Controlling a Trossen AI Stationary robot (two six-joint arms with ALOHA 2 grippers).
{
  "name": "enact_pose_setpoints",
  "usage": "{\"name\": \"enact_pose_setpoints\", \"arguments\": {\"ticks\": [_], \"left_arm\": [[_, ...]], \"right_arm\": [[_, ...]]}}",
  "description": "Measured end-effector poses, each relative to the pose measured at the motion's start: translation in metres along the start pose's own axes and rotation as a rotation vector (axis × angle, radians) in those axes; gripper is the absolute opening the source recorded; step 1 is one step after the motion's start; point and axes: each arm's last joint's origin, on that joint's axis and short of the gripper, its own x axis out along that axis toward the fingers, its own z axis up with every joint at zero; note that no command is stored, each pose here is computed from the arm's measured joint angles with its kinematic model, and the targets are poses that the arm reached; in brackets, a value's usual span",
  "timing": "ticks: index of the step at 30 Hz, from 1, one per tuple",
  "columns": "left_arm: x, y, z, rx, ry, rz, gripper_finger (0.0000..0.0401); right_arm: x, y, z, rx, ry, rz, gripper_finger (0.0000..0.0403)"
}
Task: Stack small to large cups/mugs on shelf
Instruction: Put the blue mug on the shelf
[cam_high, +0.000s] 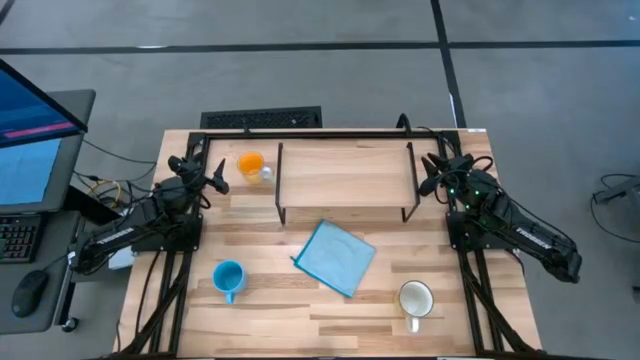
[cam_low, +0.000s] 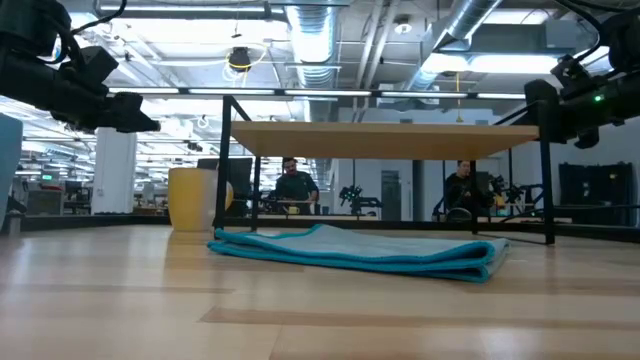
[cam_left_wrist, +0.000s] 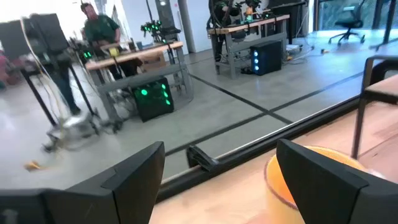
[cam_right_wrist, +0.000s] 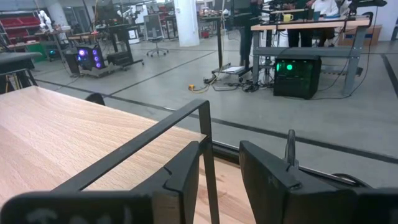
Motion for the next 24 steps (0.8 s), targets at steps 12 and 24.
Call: {"name": "enact_pose_setpoints", "arguments": {"ticks": [12,24], "left_arm": [[-0.0003,0.0002,-0.0009,0.123,0.014,0.001,0.0302],[-0.0003,0.0017,-0.0007,0.121,0.019,0.05,0.0302]], "right_arm": [[0.0,0.0,0.0,0.0,0.0,0.0,0.0138],[0.0,0.0,0.0,0.0,0.0,0.0,0.0137]]}}
